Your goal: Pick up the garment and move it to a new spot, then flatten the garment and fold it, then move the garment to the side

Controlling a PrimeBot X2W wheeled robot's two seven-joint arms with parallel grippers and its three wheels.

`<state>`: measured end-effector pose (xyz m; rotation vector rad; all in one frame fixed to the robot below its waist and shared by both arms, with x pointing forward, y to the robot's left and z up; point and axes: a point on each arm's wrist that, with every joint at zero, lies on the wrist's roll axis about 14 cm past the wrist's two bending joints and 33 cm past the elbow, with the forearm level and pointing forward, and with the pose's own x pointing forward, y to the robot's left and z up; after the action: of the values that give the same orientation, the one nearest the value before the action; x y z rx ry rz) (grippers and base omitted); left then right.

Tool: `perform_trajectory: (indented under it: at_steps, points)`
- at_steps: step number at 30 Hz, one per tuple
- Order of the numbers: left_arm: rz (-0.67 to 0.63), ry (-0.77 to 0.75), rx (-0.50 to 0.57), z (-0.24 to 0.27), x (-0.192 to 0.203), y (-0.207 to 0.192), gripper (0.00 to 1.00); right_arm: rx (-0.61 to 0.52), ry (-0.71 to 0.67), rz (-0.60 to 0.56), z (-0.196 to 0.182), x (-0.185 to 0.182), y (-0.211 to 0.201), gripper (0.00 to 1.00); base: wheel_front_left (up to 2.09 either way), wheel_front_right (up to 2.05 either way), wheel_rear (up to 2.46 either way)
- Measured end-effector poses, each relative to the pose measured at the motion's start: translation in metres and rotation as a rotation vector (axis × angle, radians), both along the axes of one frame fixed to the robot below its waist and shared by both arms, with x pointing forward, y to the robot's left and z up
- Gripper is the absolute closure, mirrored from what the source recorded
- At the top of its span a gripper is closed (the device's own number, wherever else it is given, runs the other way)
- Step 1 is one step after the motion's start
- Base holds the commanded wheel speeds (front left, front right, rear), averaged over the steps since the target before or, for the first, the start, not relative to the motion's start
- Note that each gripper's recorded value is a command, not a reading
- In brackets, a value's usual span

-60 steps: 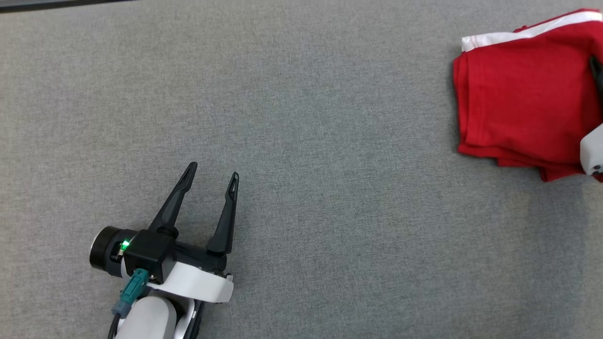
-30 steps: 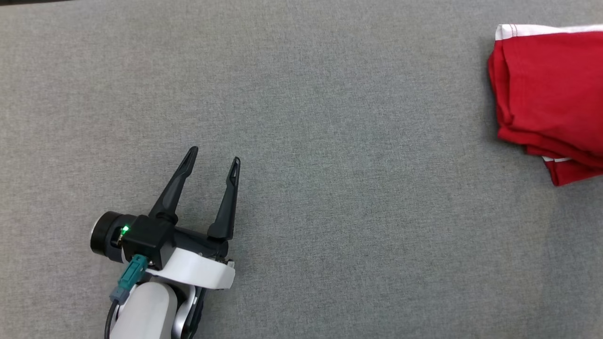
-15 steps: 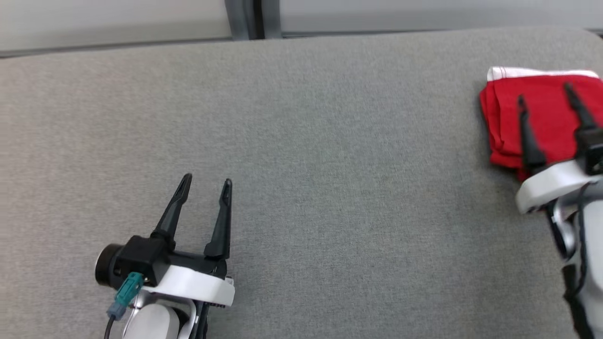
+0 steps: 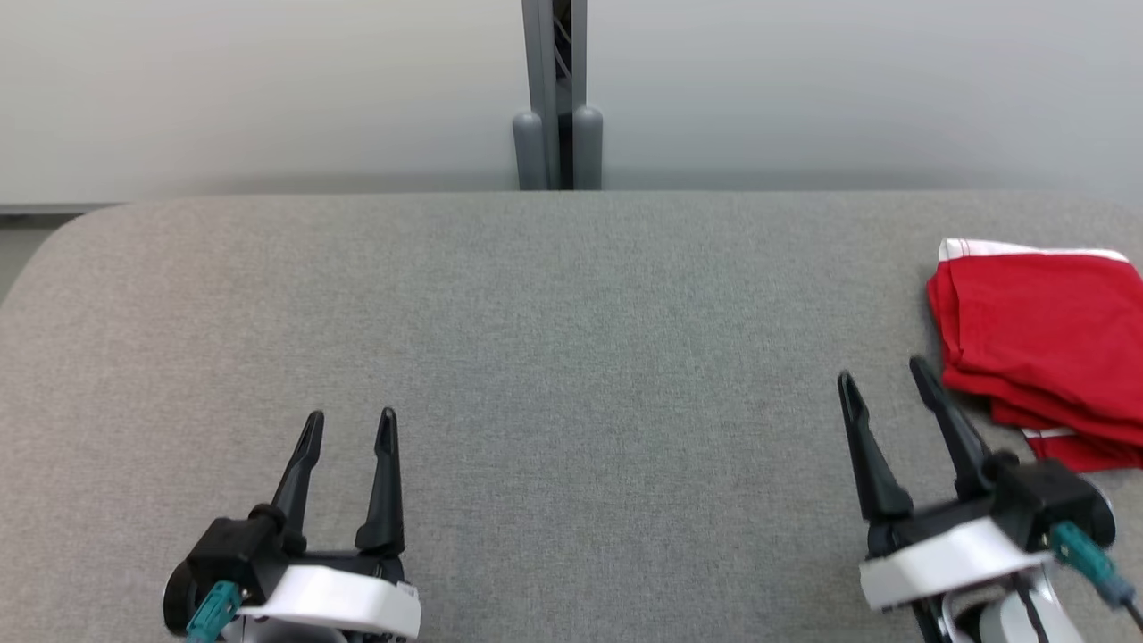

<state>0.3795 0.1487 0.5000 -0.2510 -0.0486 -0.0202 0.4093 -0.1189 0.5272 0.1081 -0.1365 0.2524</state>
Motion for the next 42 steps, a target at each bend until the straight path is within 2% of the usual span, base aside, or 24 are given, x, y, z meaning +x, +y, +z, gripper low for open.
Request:
perform_trajectory:
  at_steps: [7, 10, 42]
  points:
    - [0.029, -0.006, 0.015, 0.001, -0.03, 0.011, 0.0, 0.032, 0.022, -0.062, -0.007, -0.042, -0.019, 0.0, 0.0, 0.0, 0.0]
    - [0.034, 0.016, 0.024, -0.006, -0.037, 0.012, 0.0, 0.036, 0.022, -0.081, -0.007, -0.048, -0.025, 0.0, 0.0, 0.0, 0.0]
    - [0.029, -0.009, 0.031, 0.001, -0.043, 0.014, 0.0, 0.035, 0.022, -0.103, -0.007, -0.06, -0.032, 0.0, 0.0, 0.0, 0.0]
